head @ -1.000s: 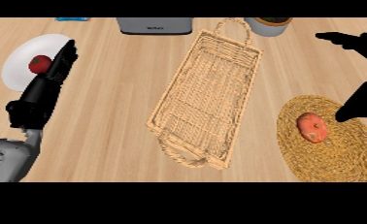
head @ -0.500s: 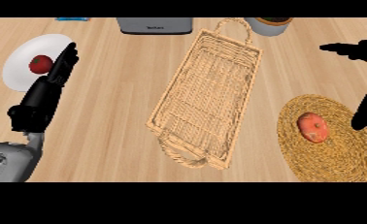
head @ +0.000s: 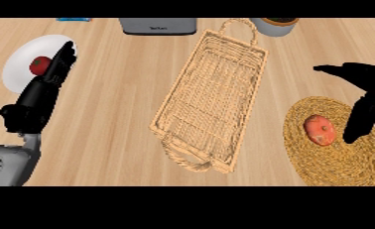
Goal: Pick the squash from the placemat and place it in the basket
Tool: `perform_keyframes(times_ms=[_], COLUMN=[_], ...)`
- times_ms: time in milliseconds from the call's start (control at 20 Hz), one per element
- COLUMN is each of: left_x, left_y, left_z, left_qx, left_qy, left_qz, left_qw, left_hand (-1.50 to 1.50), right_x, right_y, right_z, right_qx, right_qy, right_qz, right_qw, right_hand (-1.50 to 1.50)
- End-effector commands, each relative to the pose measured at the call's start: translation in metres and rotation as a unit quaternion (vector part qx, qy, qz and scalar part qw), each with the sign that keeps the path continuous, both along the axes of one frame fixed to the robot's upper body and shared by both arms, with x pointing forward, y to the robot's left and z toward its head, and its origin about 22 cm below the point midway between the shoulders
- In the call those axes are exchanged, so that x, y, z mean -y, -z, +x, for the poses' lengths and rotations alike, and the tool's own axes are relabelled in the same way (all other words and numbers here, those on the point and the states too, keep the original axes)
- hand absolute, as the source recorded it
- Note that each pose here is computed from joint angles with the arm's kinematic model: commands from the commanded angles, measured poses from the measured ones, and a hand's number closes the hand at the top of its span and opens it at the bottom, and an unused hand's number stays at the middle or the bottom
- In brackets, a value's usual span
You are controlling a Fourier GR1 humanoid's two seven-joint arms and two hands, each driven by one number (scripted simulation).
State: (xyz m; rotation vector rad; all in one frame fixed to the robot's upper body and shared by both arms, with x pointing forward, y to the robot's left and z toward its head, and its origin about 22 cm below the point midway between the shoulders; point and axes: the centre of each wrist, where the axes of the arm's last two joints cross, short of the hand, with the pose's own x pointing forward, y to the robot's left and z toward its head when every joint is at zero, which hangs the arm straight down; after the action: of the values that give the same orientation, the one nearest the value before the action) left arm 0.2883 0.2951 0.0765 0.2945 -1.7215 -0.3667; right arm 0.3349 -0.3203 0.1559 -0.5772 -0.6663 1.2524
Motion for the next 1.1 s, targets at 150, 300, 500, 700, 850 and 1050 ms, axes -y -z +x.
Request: perform_keyframes(times_ms=[150, 300, 500, 700, 850, 1050], left_x=[0.011, 0.001, -0.006, 0.008, 0.006, -0.008], left_y=[-0.007, -0.007, 0.02, -0.011, -0.013, -0.006], left_z=[0.014, 0.004, -0.007, 0.008, 0.007, -0.007], left_qx=[-0.001, -0.005, -0.005, -0.001, -0.003, 0.004], left_qy=[0.003, -0.004, 0.003, 0.006, 0.005, 0.004], left_qz=[0.001, 0.001, -0.002, 0.007, 0.001, 0.008], left_qw=[1.0, 1.0, 1.0, 1.0, 1.0, 1.0], left_hand=[0.0, 0.0, 0.0, 0.0, 0.0, 0.0], right_x=[0.008, 0.012, 0.029, 0.011, 0.03, 0.027], right_y=[0.05, 0.061, 0.064, 0.089, 0.091, 0.11], right_z=[-0.005, 0.0, -0.007, -0.009, 0.001, -0.013], right_qx=[-0.039, -0.036, -0.024, -0.015, 0.007, 0.012], right_qy=[-0.002, -0.003, 0.0, 0.003, -0.006, 0.004], right_qz=[-0.032, -0.033, -0.026, -0.027, -0.021, -0.029], right_qw=[0.999, 0.999, 0.999, 1.0, 1.0, 1.0], right_hand=[-1.5, -1.5, -1.5, -1.5, -1.5, -1.5])
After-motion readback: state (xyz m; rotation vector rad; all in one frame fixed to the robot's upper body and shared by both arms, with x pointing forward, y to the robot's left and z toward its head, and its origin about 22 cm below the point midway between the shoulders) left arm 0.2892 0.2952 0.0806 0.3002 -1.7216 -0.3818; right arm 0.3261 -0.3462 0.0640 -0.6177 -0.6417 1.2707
